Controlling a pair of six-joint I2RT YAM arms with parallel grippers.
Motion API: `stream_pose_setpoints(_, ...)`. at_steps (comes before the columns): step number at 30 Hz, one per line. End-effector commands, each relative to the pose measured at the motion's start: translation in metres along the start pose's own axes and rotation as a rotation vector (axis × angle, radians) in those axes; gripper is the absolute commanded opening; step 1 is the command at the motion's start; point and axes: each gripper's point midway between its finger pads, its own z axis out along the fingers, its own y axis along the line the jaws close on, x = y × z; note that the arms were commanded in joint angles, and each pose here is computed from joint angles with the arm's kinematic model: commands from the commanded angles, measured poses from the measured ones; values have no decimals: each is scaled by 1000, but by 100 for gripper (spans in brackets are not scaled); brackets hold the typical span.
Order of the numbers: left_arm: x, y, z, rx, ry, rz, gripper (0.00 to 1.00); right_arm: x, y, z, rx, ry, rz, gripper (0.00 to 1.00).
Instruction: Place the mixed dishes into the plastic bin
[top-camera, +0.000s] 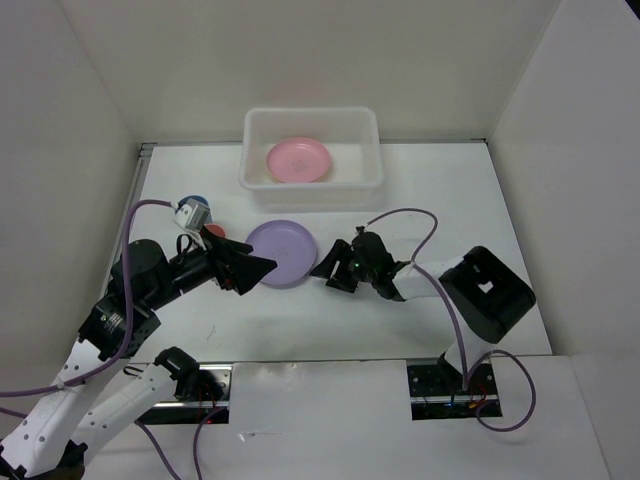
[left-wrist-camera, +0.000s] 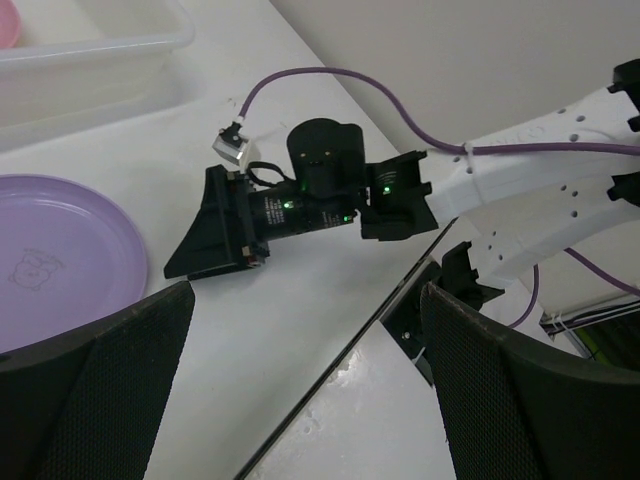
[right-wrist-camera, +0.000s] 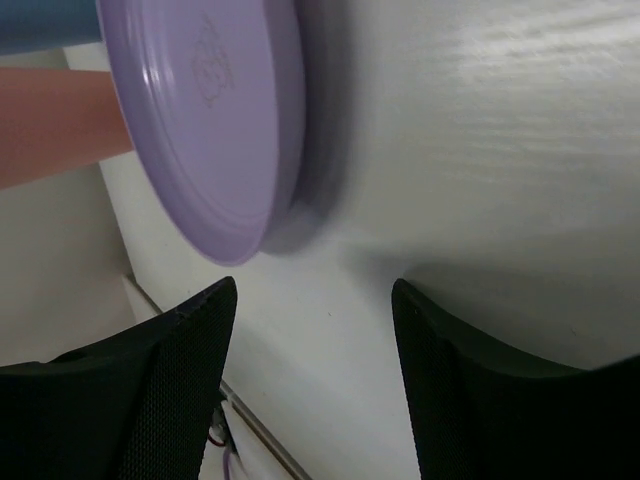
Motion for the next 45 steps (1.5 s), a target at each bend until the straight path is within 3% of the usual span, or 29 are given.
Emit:
stream_pose_setpoints(1,-16,-9,-5,22,-49,14,100,-16,35,18,-115,-68,-10,69)
stream_pose_setpoints(9,-17,-8,-5,14,-54,23,100,-7,31,50,-95,-84,79,64)
stream_pose_setpoints(13,-15,-7,-5,10,-46,20,100,-7,21,59,-49,-122,145,53)
stream_pose_setpoints(20,-14,-4,-5,-2,-43,17,100,-15,14,55,54,-195,219,44)
stream_pose_setpoints(25,-14,-4,-5,-2,-43,17,100,-16,15,61,71,-190,219,33)
stream_pose_setpoints(32,-17,-6,-9,-2,-63,22,100,-16,14,62,112,-176,201,6)
stream_pose_setpoints(36,-15,-6,-12,-5,-57,20,100,-13,16,48,139,-155,152,0)
stream_pose_setpoints(42,-16,-7,-12,-1,-64,22,100,-13,28,-8,197,-108,-24,0)
stream_pose_setpoints(44,-17,-7,-12,-1,-64,23,100,-16,24,-24,237,-19,-143,0)
stream_pose_setpoints(45,-18,-8,-15,3,-72,25,100,-8,44,-33,152,75,-180,0)
